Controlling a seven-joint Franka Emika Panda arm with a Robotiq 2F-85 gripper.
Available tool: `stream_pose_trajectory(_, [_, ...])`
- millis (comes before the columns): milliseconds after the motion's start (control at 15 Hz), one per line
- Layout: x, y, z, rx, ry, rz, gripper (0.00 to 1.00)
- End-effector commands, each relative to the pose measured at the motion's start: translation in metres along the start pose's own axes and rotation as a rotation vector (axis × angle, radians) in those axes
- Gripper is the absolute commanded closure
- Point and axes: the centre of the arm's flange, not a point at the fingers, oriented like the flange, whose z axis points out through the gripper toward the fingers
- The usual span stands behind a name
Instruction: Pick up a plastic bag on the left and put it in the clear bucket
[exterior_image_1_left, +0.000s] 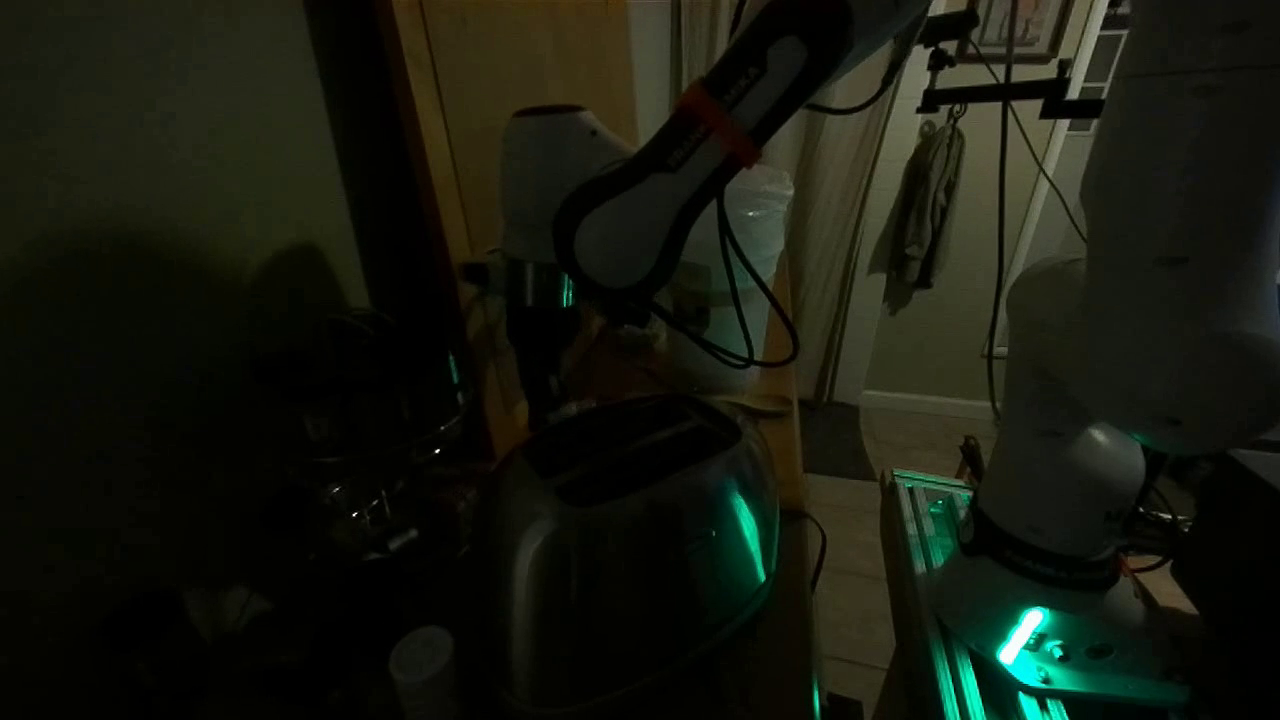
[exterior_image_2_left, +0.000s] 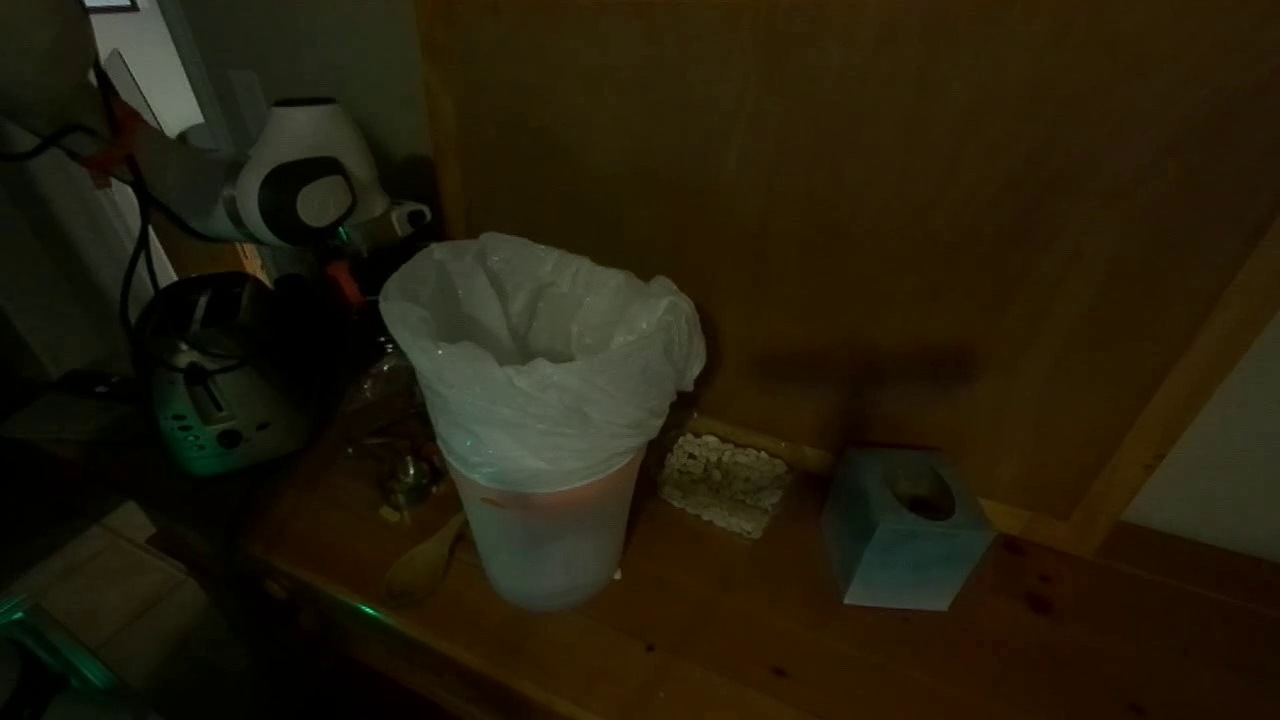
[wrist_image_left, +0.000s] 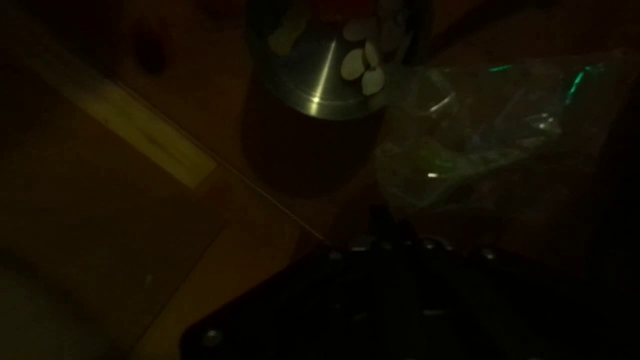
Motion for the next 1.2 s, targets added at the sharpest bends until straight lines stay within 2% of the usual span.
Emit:
stream_pose_trajectory(0, [-0.003,0.003,-0.039,-0.051,-0.009,0.038,1.00])
stream_pose_trajectory(200, [-0.011,0.005,-0.068,-0.076,-0.026,0.094,1.00])
stream_pose_trajectory(267, [-0.005,0.005,-0.045,-0.047,-0.008,0.059,0.99])
stream_pose_trajectory(667, [-0.010,0.006,-0.072,-0.074,-0.020,0.092,1.00])
stream_pose_trajectory(1133, [-0.060,0.025,-0.200,-0.195,0.017,0.177,1.00])
